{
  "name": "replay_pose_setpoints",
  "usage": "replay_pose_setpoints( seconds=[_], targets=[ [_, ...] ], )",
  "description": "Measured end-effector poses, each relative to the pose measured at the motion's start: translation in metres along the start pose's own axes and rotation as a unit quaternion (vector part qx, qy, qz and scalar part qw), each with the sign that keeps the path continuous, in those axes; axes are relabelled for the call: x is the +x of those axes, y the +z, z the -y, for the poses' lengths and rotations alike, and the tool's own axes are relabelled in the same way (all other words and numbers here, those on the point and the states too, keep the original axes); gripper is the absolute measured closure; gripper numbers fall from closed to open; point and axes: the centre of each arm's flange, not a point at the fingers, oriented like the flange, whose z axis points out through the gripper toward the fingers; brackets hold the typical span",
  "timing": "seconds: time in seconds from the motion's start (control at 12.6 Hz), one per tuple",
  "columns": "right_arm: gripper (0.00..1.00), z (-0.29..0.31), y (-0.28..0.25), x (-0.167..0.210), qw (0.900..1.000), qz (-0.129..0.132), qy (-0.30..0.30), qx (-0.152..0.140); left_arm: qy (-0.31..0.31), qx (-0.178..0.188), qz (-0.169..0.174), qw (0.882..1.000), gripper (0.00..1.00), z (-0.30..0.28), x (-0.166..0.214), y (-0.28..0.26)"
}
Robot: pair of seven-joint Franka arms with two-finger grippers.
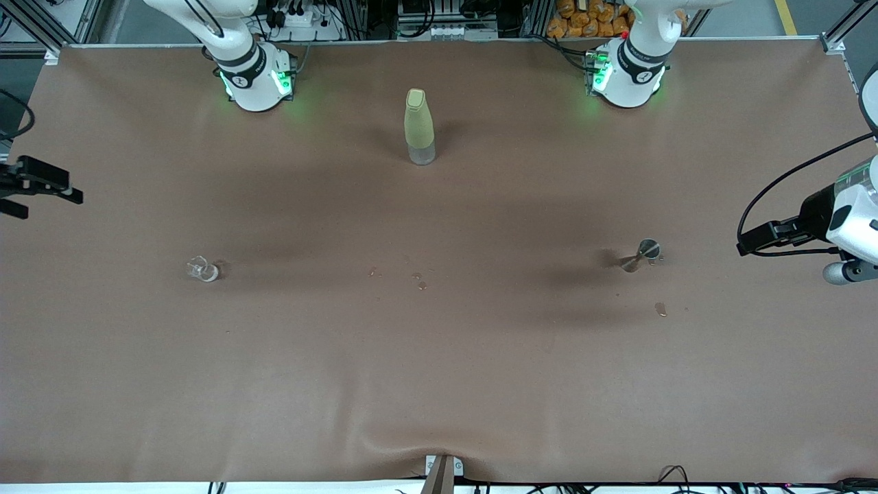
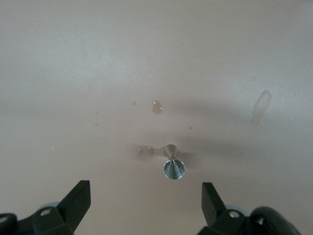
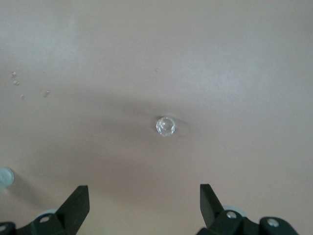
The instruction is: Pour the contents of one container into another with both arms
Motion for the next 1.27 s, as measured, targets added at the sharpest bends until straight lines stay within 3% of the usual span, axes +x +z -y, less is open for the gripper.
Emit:
replay_pose_setpoints(
  seconds=[0.4, 0.63, 0.95, 1.27],
  targets=[
    [0.00, -0.056, 0.032, -0.013, 0.996, -0.013, -0.077, 0.051, 0.000, 0.000, 0.000, 1.000, 0.00, 0.000, 0.000, 0.000],
    [0.00, -0.093, 0.072, -0.031, 0.978, -0.059, -0.151, 0.128, 0.000, 0.000, 0.000, 1.000, 0.00, 0.000, 0.000, 0.000],
    [0.00, -0.134, 0.134, -0.048, 0.939, -0.129, -0.263, 0.181, 0.000, 0.000, 0.000, 1.000, 0.00, 0.000, 0.000, 0.000],
    [0.00, -0.155, 0.205, -0.054, 0.895, -0.205, -0.313, 0.243, 0.000, 0.000, 0.000, 1.000, 0.00, 0.000, 0.000, 0.000]
  ],
)
